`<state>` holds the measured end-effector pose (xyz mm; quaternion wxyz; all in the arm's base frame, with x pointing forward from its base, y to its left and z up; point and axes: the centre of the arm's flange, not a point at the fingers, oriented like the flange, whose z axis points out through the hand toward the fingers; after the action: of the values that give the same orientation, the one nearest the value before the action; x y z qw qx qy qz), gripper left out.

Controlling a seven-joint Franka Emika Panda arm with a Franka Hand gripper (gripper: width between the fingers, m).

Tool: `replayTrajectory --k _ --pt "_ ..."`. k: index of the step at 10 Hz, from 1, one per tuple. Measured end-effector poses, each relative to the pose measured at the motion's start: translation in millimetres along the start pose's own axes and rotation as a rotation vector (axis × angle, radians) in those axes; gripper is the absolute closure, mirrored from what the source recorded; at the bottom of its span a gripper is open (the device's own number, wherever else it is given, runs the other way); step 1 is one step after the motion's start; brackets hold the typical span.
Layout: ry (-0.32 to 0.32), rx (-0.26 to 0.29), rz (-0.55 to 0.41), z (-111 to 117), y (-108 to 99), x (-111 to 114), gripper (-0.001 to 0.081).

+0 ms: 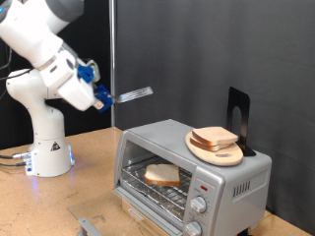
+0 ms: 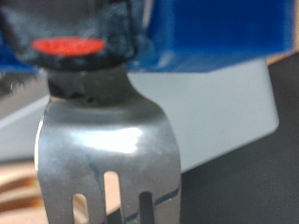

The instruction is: Make a piece of toast with the oven

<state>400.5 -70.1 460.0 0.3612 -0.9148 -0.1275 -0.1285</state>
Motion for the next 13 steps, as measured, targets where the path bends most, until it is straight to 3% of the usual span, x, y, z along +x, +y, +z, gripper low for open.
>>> replayTrajectory --k 4,8,10,13 --pt "0.059 -0.039 -0.012 32 -59 30 0.0441" --pt "0.004 -0.061 -0.057 82 -105 35 0.0441" --pt "-0.038 -0.082 -0.067 109 -112 25 0.0441" --pt "-0.057 -0.137 -0.042 139 -105 6 0.0441"
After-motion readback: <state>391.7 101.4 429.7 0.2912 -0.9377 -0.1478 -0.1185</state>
